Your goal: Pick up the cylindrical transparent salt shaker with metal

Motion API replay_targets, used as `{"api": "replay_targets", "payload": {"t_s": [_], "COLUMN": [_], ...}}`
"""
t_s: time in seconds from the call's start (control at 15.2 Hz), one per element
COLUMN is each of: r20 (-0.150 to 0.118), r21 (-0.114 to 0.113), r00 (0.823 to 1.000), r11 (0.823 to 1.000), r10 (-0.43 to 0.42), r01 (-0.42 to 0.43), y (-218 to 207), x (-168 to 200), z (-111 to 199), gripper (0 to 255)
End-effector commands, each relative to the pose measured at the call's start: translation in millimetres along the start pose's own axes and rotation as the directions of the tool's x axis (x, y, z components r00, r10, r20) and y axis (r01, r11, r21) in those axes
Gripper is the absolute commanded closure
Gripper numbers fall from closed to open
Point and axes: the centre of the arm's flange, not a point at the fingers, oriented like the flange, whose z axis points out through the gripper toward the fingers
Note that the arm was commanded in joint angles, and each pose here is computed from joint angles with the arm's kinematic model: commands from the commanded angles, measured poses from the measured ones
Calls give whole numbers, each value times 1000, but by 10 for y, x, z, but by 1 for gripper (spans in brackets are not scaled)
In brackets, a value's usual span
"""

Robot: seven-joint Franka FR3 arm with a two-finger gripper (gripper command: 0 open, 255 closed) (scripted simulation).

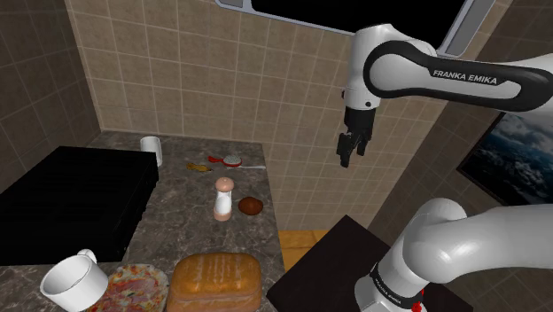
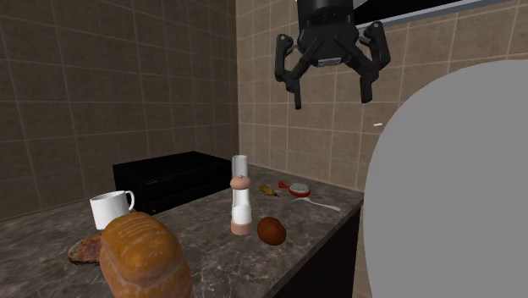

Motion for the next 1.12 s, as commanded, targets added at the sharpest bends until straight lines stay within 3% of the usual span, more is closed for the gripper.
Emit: {"api": "replay_targets", "payload": {"t_s": [0.0, 1.06], "r20": [0, -13], "r21": [0, -16], "r00": [1000, 998], "r11": [1000, 998], "r10": [0, -65], "r01": [0, 65], "y": [0, -1008], "x": [0, 1777], "z": [0, 502], "gripper": [0, 0]}}
